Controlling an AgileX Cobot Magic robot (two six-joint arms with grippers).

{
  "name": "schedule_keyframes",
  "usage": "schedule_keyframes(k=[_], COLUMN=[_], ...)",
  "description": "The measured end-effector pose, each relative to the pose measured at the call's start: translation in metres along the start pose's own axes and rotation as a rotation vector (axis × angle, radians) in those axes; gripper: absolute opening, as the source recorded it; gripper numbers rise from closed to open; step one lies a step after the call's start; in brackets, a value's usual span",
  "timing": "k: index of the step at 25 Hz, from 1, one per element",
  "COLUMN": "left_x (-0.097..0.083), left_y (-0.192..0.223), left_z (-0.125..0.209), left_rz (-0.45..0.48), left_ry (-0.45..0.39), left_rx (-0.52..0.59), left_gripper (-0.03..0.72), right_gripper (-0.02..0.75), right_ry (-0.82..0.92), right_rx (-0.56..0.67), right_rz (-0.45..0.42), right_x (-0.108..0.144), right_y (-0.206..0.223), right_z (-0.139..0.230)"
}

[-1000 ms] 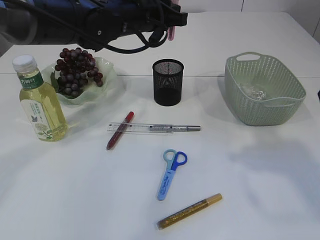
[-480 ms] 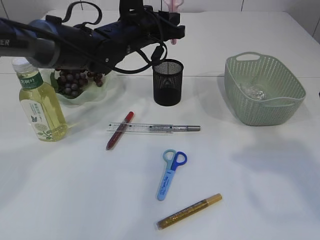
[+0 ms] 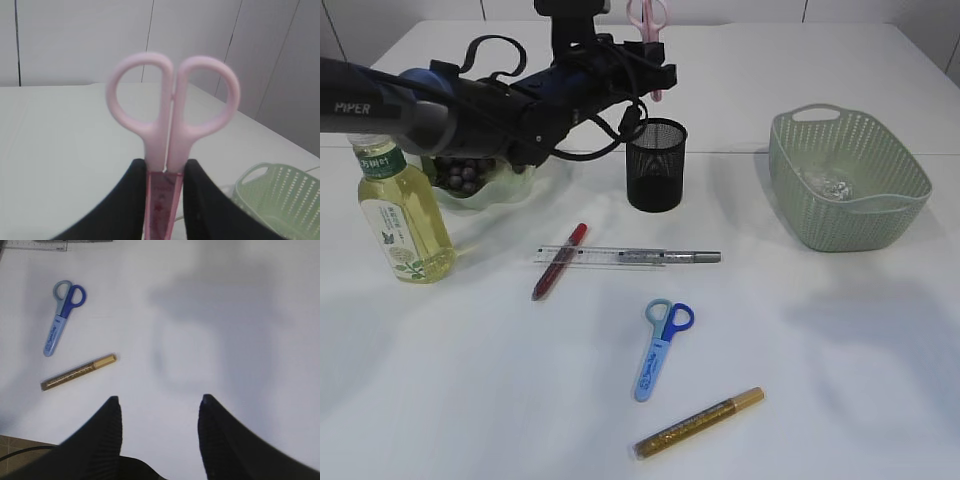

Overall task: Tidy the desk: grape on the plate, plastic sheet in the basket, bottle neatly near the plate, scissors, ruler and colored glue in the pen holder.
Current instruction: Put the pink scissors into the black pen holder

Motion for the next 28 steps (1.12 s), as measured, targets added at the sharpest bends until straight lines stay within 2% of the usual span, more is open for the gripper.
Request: schedule_keyframes(k=[13, 28], left_x=[-0.001, 0.0], left_y=[0.013, 0.012], left_z=[0.03, 0.039], left_rz=[0.0, -0.002], left_ry=[-0.001, -0.001], left_rx=[0.051, 0.105], left_gripper=[0.16, 0.164], right_gripper=[0.398, 0.399], right_ry=[-0.003, -0.003], right_rx=[-0.003, -0.003], right_rz=[0.01, 0.01], right_x=[-0.001, -0.002], right_y=[0.0, 0.0], right_z=[0.0, 0.0])
Point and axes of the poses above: a point on each arm's last joint axis where the gripper is mounted, y pointing out along that axis toward the gripper, x along the wrist's bending axis when the last joint is at zero, z = x × y, the point moved 6 cm from there along y, pointing out along that axis toward the gripper, and after that the axes turned 15 degrees about y, right-handed, at the moved point
